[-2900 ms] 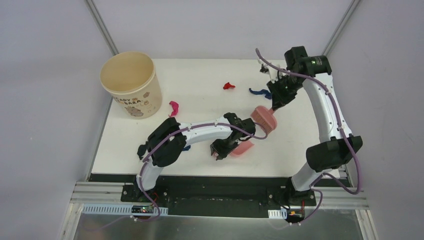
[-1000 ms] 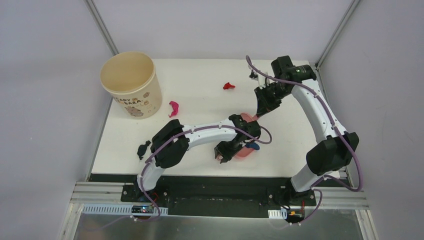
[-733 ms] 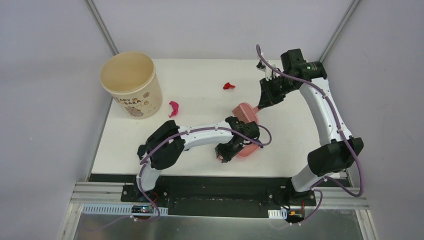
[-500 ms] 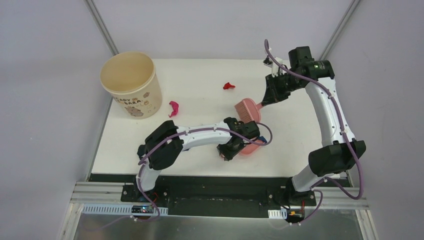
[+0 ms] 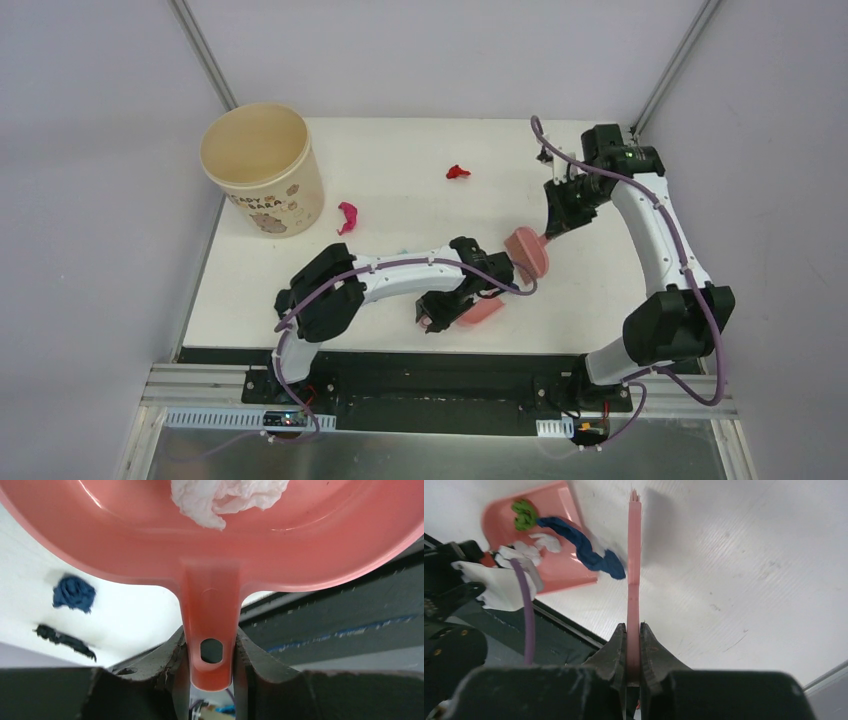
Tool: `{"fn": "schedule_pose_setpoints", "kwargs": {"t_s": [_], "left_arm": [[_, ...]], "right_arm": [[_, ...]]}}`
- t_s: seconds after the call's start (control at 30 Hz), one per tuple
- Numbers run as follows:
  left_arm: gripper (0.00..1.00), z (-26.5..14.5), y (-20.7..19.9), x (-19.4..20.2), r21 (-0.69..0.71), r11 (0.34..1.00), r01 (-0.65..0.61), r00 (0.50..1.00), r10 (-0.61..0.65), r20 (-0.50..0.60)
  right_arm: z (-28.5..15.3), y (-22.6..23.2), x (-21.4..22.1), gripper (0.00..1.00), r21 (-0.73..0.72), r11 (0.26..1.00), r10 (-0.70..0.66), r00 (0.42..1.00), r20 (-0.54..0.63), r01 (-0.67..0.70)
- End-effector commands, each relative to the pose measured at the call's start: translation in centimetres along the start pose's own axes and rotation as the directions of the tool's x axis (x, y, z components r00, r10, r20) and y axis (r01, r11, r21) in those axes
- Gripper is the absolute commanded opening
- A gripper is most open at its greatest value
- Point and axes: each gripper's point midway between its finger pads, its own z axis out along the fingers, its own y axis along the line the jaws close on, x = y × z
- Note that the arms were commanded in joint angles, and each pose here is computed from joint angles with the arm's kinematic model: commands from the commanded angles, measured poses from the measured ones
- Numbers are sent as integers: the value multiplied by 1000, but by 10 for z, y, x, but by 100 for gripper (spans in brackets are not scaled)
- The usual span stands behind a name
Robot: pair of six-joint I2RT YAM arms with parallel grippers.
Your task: Sweep away the paper scraps from the table
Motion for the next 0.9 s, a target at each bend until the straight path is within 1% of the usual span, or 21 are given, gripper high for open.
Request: {"fn": "schedule_pose_setpoints", "kwargs": {"t_s": [0.0, 0.1, 0.2, 0.33, 0.43, 0.5, 0.7, 0.87], "left_arm": [[0, -28, -3, 33, -12, 998, -66, 994, 65, -85], [0, -25, -4, 32, -15, 997, -77, 993, 75, -94], [0, -16, -7, 23, -15, 996, -92, 991, 90, -102], [0, -8, -15, 1, -6, 995, -102, 992, 102, -68], [0, -4, -12, -8, -39, 994, -100, 994, 98, -51], [0, -3, -9, -11, -59, 994, -93, 995, 92, -34], [0, -2, 0, -19, -95, 994, -55, 996, 61, 68], [0, -5, 6, -31, -122, 992, -36, 983, 57, 174]], "right_arm": [[8, 4, 18, 0, 16, 999, -46, 999, -21, 46], [21, 8, 32, 0, 31, 997, -65, 995, -71, 67], [30, 18, 36, 0, 17, 996, -83, 993, -86, 84], [29, 47, 39, 0, -84, 993, -92, 992, -92, 85], [23, 63, 45, 0, -147, 986, -91, 990, -106, 75], [16, 68, 50, 0, -163, 984, -90, 990, -112, 71], [-1, 71, 64, 0, -145, 985, -107, 987, -120, 89], [-12, 65, 70, 0, -99, 988, -131, 983, -128, 119]]}}
